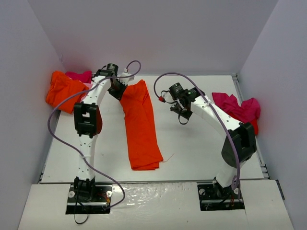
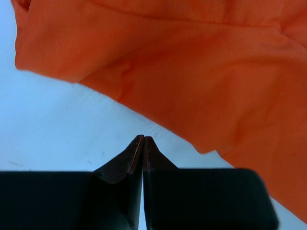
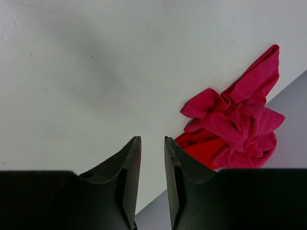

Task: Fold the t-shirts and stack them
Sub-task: Fold the tshirt

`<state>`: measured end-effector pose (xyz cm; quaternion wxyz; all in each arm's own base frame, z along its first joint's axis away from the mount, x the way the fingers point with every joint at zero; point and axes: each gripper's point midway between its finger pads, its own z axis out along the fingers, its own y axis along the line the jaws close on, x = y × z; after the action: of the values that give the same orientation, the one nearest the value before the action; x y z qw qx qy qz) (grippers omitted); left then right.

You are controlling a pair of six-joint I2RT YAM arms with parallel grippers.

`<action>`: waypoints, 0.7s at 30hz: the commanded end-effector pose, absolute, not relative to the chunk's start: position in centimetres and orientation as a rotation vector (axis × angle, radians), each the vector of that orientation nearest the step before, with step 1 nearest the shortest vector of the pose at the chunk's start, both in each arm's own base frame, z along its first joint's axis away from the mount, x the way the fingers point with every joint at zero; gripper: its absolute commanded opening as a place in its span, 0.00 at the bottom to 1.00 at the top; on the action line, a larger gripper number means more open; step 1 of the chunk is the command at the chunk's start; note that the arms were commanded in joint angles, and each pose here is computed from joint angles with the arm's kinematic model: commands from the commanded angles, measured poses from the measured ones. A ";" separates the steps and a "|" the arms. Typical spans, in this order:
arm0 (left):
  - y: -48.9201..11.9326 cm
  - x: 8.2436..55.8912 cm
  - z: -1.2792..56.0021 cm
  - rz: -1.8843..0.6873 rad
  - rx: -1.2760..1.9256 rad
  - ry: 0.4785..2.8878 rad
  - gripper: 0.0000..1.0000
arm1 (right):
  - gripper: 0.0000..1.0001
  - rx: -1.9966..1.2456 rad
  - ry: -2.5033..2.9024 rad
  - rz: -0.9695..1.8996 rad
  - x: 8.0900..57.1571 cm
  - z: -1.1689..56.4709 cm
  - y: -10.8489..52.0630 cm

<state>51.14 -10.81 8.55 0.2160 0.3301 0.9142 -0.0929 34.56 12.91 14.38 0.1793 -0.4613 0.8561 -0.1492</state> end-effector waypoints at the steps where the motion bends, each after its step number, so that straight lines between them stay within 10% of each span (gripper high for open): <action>1: -12.0 53.4 10.4 -0.252 0.946 2.444 0.00 | 0.24 -1.217 2.398 -0.378 34.1 15.9 12.6; 9: -12.4 55.3 7.9 -0.202 0.957 2.445 0.01 | 0.24 -1.193 2.422 -0.359 33.1 15.5 12.1; 15: -11.8 57.9 6.2 -0.069 0.899 2.436 0.45 | 0.23 -1.190 2.441 -0.348 32.6 14.6 11.9; 21: -11.2 61.5 7.1 0.179 0.899 2.317 0.49 | 0.23 -1.185 2.458 -0.340 32.5 13.4 11.9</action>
<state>58.01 -11.39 4.27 0.2559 0.3379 0.9056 -0.0144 32.23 11.86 12.24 0.1650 -0.4414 0.8728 -0.1274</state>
